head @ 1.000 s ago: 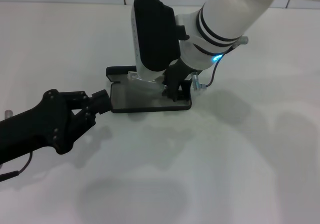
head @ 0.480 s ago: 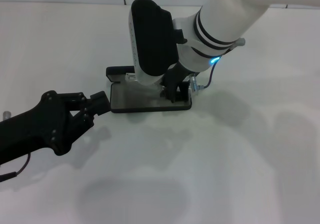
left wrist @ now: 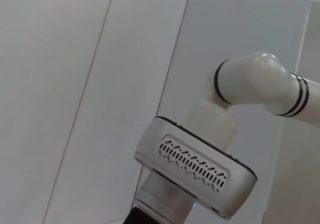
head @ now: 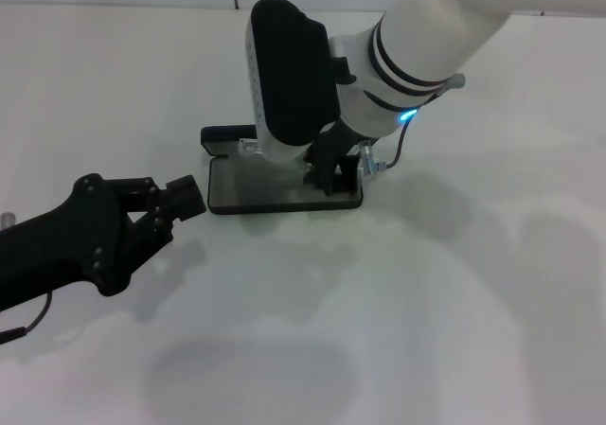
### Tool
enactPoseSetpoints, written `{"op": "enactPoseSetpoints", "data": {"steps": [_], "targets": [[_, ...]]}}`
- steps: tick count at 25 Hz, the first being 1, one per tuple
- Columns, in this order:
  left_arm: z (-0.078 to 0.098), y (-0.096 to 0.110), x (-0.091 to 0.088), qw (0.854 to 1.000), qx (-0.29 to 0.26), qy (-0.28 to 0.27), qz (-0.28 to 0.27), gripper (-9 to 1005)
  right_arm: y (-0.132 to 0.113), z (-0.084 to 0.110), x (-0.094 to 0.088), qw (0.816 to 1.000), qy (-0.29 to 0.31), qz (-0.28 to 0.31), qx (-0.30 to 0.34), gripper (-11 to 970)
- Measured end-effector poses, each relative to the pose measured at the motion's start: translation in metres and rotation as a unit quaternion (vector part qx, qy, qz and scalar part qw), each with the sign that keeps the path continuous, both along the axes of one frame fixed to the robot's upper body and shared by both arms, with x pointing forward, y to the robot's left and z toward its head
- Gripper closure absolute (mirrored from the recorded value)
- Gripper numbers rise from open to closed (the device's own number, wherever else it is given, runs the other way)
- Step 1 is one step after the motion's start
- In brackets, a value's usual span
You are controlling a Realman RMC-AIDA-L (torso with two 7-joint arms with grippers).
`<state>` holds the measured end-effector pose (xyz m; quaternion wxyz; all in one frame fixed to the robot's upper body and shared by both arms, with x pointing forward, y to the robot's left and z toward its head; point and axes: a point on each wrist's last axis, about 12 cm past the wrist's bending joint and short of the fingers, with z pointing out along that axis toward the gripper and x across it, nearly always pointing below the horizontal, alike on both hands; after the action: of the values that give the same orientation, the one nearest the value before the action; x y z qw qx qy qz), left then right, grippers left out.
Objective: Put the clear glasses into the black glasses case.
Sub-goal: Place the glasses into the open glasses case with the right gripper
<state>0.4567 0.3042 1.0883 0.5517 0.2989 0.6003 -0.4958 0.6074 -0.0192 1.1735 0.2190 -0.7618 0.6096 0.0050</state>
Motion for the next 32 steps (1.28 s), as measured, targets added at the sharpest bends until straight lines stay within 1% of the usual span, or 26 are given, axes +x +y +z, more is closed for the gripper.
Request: {"op": "enactPoseSetpoints", "data": {"steps": [5,12,23,32], "targets": [[-0.0015,-0.0002,-0.0014,1.000,0.001,0.002,0.000,906,0.0025,0.0004,-0.0018,1.000,-0.003,0.009,-0.003,836],[-0.0019,-0.0014,-0.0012,1.000,0.003,0.003,-0.003,906,0.0033,-0.0012,-0.0010,1.000,-0.004,0.005,0.006,835],[-0.0010,0.0008,-0.0012,1.000,0.003,0.001,0.002,905,0.0017,-0.0041,-0.0009,1.000,0.002,0.002,0.002,835],[-0.0006,-0.0014,0.0005,1.000,0.005,0.000,-0.003,905,0.0016,-0.0055,-0.0022,1.000,0.003,0.005,-0.003,834]]}}
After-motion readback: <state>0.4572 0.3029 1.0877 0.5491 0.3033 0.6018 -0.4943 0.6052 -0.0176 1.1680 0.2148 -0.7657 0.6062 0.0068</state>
